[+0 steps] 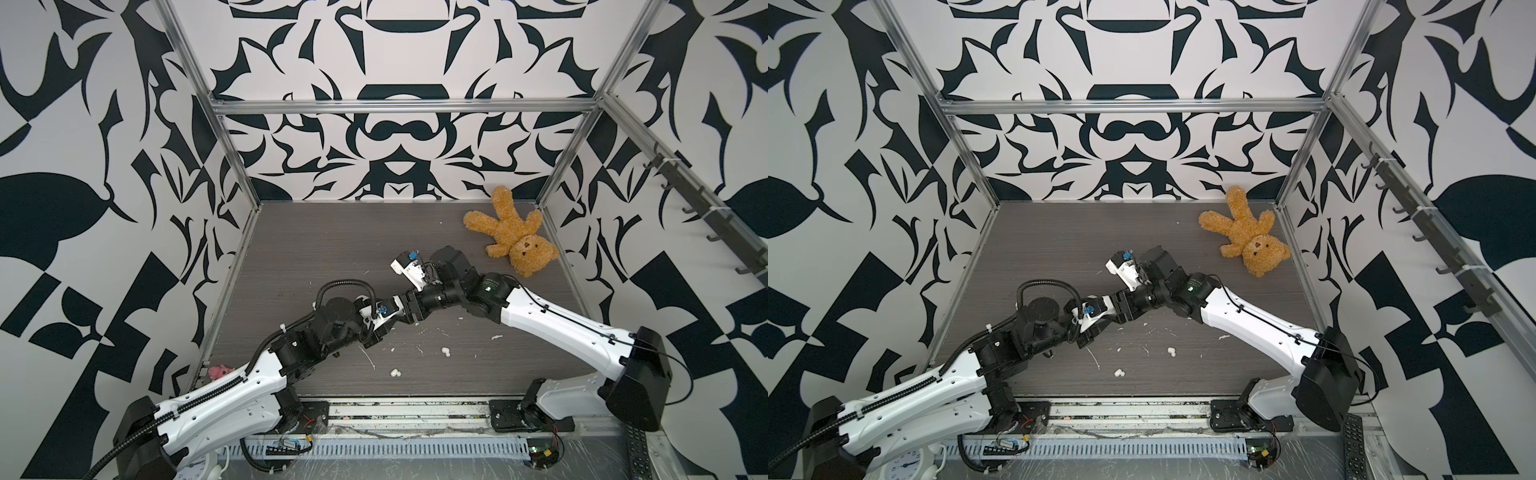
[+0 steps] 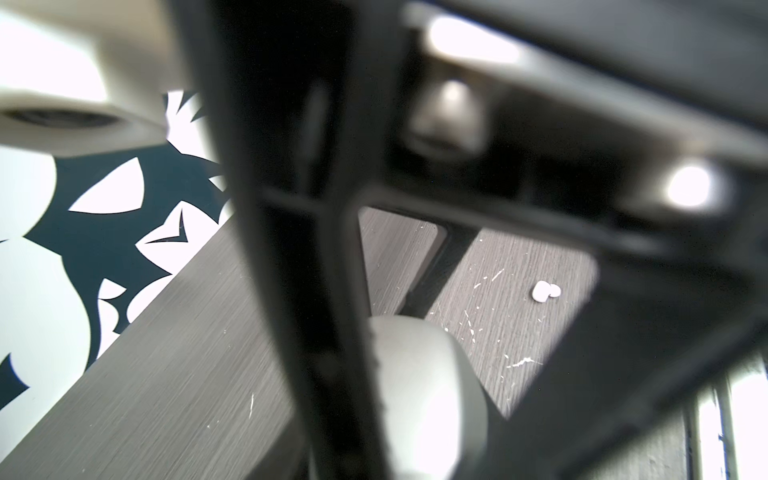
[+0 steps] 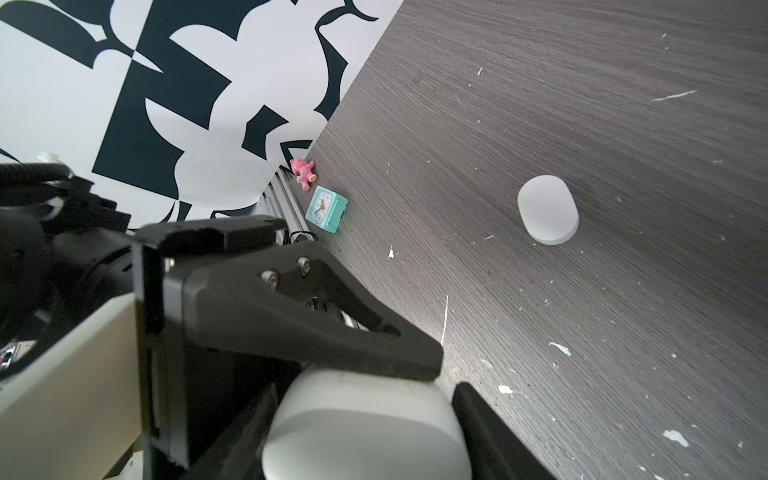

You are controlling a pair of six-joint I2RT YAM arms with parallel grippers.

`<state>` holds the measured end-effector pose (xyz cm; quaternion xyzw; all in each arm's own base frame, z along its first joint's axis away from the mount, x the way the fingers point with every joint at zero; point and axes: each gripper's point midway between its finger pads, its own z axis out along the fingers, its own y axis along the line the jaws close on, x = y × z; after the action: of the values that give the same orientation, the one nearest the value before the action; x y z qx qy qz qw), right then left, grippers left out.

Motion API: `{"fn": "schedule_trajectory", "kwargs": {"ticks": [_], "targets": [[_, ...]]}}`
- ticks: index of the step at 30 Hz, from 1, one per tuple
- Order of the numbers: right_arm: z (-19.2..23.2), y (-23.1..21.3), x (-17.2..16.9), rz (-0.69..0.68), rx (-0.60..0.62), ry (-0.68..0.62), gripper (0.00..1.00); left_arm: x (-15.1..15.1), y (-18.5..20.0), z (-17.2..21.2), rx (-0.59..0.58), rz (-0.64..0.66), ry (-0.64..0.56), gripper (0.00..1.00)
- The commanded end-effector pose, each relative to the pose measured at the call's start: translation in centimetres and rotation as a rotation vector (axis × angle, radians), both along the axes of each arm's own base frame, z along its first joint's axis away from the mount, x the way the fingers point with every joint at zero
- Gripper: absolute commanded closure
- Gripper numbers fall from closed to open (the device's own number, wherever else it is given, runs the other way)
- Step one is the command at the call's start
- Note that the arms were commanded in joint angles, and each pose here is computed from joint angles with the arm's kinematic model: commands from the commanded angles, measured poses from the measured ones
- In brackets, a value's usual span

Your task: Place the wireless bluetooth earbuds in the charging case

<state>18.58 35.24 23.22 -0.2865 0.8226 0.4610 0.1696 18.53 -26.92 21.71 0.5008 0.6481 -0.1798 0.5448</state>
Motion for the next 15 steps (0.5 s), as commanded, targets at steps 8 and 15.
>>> {"fn": "schedule_trajectory", "kwargs": {"ticks": [8,15], "targets": [[2.0,-0.4,-0.8,0.007,0.042,-0.037,0.06,-0.1,0.0,0.7,-0.022,-0.008,-0.030,1.00],[5.1,-2.1,-0.6,-0.033,0.042,-0.139,0.01,-0.7,0.0,0.4,-0.029,-0.022,0.025,1.00]]}}
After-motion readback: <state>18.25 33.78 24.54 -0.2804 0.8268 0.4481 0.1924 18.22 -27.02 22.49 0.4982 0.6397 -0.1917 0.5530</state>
